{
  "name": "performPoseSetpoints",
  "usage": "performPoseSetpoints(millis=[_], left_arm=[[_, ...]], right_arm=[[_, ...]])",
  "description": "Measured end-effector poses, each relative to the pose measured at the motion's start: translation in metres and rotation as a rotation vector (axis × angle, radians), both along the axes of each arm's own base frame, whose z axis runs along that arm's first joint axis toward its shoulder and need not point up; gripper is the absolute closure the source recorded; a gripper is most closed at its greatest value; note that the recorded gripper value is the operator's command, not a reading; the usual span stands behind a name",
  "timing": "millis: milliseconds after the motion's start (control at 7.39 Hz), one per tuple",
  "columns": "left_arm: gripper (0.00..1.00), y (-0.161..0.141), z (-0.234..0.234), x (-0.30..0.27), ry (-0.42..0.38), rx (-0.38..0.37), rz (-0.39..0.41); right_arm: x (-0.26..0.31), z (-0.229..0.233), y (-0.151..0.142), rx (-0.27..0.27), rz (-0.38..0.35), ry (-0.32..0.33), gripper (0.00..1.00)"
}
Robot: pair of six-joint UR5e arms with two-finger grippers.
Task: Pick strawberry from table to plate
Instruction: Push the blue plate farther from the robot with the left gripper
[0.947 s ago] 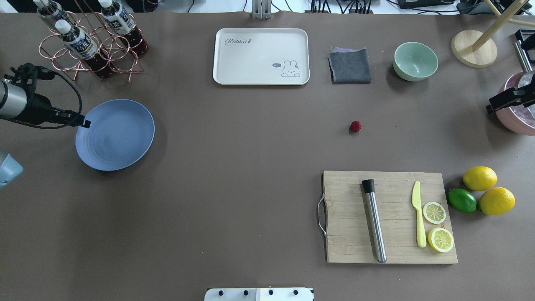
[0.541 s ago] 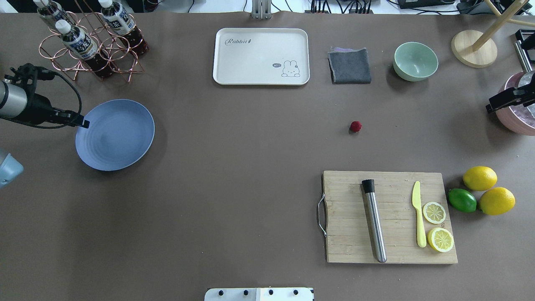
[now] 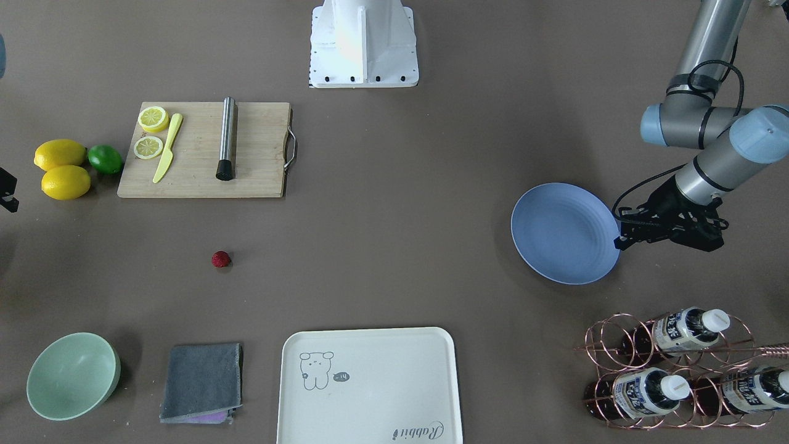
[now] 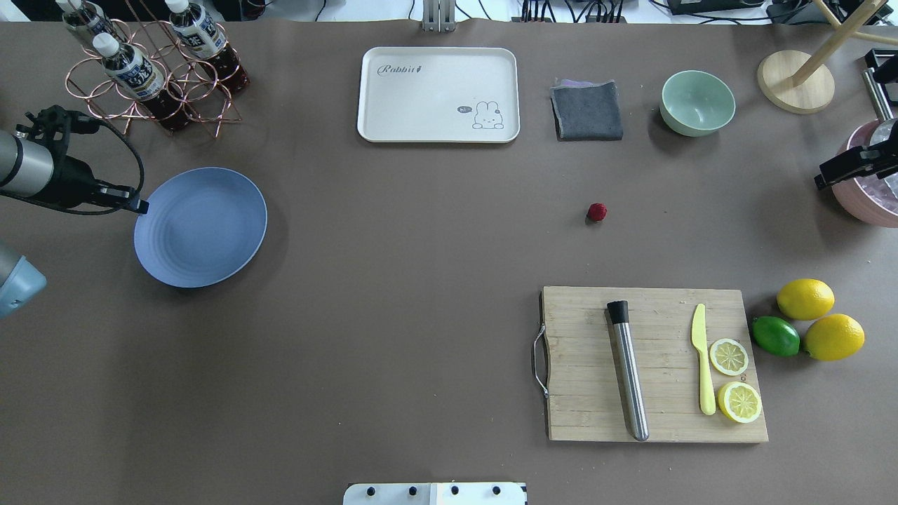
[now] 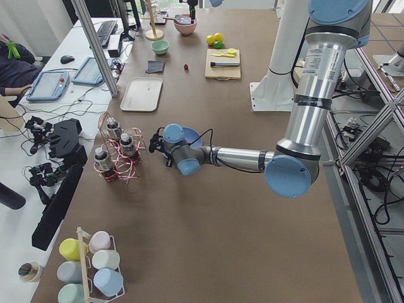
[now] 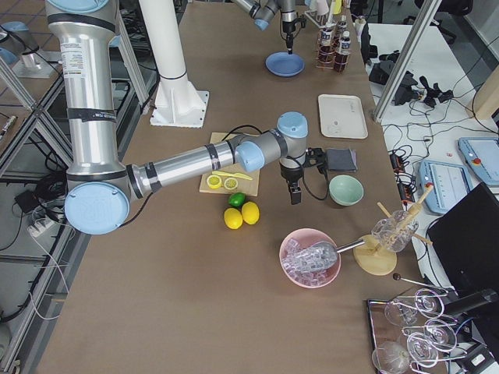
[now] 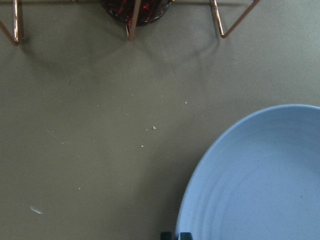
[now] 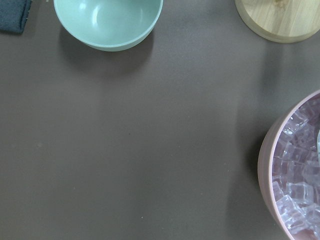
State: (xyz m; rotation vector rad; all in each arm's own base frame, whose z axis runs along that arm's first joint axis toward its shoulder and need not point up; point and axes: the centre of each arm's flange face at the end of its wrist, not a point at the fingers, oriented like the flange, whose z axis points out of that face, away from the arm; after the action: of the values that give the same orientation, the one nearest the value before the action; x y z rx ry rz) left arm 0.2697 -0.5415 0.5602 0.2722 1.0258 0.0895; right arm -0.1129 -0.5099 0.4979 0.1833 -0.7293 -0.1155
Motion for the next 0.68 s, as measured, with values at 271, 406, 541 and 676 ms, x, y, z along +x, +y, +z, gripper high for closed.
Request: performPoseSetpoints(millis=[271, 406, 541, 676], left_arm=[[1.00, -0.005, -0.010, 0.003, 0.011, 0.007, -0.003], [1.00, -0.009, -0.018, 0.004, 0.020, 0.013, -0.006], [1.00, -0.016, -0.031, 0.005, 0.036, 0.007, -0.021], [1.00, -0.023, -0.050, 0.010, 0.063, -0.017, -0.045]], right_arm=[[0.000, 0.001, 0.000, -0.001, 0.000, 0.000, 0.01], [0.000, 0.001, 0.001, -0.003, 0.000, 0.000, 0.01], [0.000, 0.002, 0.001, -0.003, 0.000, 0.001, 0.01], [0.000, 0.002, 0.001, -0.004, 0.000, 0.002, 0.01]])
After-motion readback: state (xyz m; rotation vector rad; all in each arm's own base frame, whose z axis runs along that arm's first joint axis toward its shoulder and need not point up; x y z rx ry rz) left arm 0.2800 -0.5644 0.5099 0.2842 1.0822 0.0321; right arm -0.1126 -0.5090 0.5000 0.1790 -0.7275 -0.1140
